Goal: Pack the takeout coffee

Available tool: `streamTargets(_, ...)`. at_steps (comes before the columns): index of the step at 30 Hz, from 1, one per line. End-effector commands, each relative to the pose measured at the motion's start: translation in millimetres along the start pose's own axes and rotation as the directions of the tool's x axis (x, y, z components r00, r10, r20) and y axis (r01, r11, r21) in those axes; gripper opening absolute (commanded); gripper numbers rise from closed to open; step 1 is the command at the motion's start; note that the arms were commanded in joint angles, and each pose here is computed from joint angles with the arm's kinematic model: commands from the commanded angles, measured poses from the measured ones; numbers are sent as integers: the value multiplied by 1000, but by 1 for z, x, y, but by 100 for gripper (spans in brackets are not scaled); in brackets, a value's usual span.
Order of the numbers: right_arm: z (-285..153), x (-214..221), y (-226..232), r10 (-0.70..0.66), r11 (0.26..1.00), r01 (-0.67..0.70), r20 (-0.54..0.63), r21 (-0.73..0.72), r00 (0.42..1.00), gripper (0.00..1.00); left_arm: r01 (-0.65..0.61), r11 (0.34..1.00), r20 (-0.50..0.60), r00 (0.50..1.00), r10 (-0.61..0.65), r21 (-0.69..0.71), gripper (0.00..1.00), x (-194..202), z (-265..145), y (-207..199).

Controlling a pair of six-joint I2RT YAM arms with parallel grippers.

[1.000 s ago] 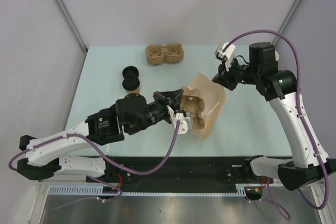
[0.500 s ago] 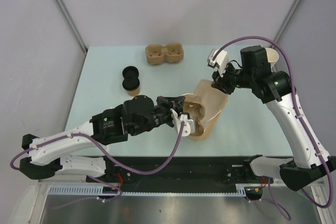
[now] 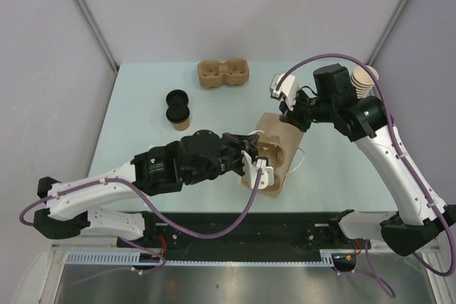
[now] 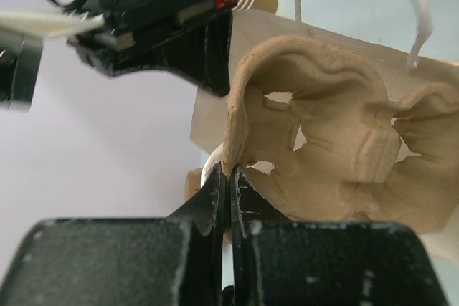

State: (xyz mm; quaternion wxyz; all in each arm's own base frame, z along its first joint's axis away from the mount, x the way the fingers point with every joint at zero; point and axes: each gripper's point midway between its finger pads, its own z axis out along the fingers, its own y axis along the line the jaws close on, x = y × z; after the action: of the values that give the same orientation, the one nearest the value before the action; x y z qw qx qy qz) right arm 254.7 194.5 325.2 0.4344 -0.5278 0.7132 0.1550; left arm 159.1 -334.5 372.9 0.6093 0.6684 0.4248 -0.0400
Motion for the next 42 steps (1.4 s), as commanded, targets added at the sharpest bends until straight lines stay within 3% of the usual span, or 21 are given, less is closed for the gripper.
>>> streamTargets(1,-3,-28,17,0,996,7,83,-91,997,0,-5,1000,33,999,5,2,0,-23,-5,15)
streamTargets(7,-11,-42,30,34,992,-21,110,-123,993,0,-24,999,-1,1000,24,28,0,-24,-1,12)
streamTargets(11,-13,-43,42,65,987,-49,106,-151,992,0,-32,999,-51,998,31,-10,0,-21,0,24)
streamTargets(18,-8,-41,46,60,988,-46,93,-150,994,0,-8,994,-46,999,3,-106,0,-29,-11,51)
streamTargets(28,4,-32,32,26,998,-24,31,-51,999,0,-108,994,-108,988,108,3,0,-35,-4,32)
streamTargets(31,3,-33,33,21,999,-20,35,-51,999,0,-87,996,-111,990,90,30,0,-34,-6,27)
streamTargets(34,2,-38,38,20,997,-16,59,-75,998,0,-93,993,-146,984,103,75,0,-17,1,2)
streamTargets(42,-3,-44,54,29,988,-14,98,-154,995,0,6,998,-106,994,-12,-60,0,-7,7,-2)
